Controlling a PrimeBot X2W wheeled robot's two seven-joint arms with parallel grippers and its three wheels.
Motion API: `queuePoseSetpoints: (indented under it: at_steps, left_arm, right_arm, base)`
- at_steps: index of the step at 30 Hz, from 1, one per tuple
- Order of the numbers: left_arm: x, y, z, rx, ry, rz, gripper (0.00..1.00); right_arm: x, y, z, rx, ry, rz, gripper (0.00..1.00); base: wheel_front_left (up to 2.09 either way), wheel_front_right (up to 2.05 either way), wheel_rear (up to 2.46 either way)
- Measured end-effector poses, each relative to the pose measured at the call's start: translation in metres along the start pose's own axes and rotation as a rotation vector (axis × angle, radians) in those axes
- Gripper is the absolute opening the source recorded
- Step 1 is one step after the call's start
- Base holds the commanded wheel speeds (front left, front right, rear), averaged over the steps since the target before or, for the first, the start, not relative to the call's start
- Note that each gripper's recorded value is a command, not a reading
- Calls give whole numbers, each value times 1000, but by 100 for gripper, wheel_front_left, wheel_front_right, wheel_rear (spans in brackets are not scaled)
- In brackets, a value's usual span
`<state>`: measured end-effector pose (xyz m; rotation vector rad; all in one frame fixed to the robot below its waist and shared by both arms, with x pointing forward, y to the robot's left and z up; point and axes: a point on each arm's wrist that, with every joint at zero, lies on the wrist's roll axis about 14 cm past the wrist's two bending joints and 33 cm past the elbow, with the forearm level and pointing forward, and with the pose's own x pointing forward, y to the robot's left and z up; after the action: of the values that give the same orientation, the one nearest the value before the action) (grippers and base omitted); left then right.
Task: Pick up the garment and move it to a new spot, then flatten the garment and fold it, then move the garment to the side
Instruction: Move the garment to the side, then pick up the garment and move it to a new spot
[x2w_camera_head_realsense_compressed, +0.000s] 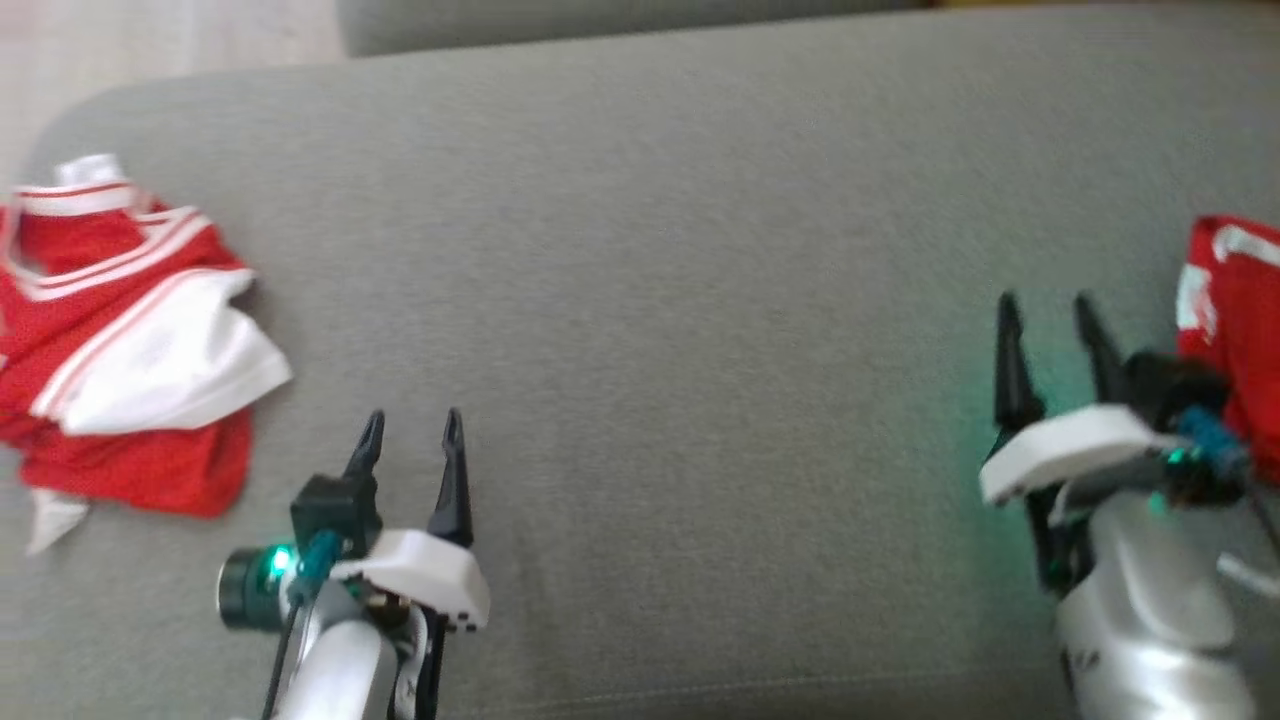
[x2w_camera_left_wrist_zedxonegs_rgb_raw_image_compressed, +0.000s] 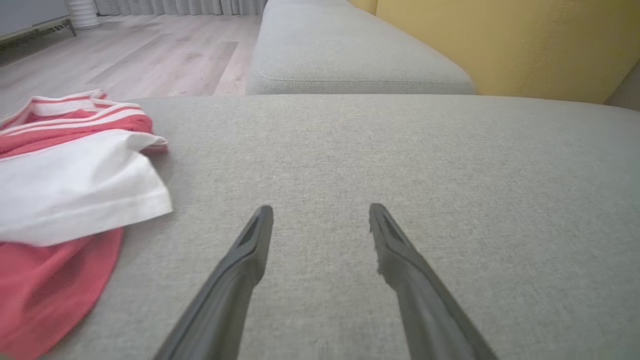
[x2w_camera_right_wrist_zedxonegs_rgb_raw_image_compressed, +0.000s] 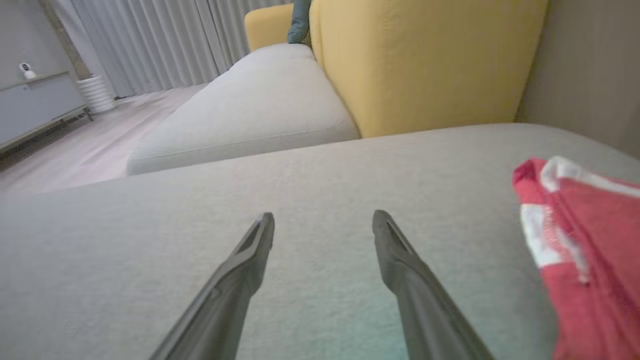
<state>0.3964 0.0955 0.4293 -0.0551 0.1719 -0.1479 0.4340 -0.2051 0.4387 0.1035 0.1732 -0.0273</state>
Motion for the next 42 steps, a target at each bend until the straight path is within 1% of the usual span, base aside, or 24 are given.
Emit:
queuePoseSetpoints:
  at_steps: [3, 8, 14, 19, 24, 27, 30, 35, 40, 42]
  left_arm:
    - [-14, 17, 4, 3, -13, 62, 100]
    - [-35, 38, 8, -3, -33, 142, 100]
    - [-43, 46, 7, -8, -34, 173, 100]
    - [-42, 48, 9, -13, -41, 179, 100]
    - [-48, 56, 11, -32, -48, 204, 100]
    - [-55, 60, 8, -56, -44, 215, 100]
    - [-65, 72, 8, -62, -47, 258, 100]
    - [-91, 104, 4, -99, -48, 377, 100]
    - [-130, 142, -5, -121, -39, 536, 100]
    - [-144, 152, -9, -126, -34, 574, 100]
  right_arm:
    - [-8, 20, -4, 22, 6, 51, 100]
    - [-19, 39, 6, 33, -30, 107, 100]
    - [-28, 46, 1, 45, -19, 127, 100]
    - [-25, 50, -2, 46, -12, 137, 100]
    - [-22, 66, -5, 52, -4, 179, 100]
    - [-21, 84, -20, 53, 44, 228, 100]
    - [-15, 108, -25, 39, 61, 291, 100]
    - [-9, 157, -32, 21, 87, 421, 100]
    - [-9, 207, -41, 8, 114, 554, 100]
    - [-10, 225, -44, 4, 124, 601, 100]
  base:
    - [0, 0, 0]
    - [0, 0, 0]
    - [0, 0, 0]
    - [0, 0, 0]
    - [0, 0, 0]
    - [0, 0, 0]
    - [0, 0, 0]
    - [0, 0, 0]
    - [0, 0, 0]
    - [0, 0, 0]
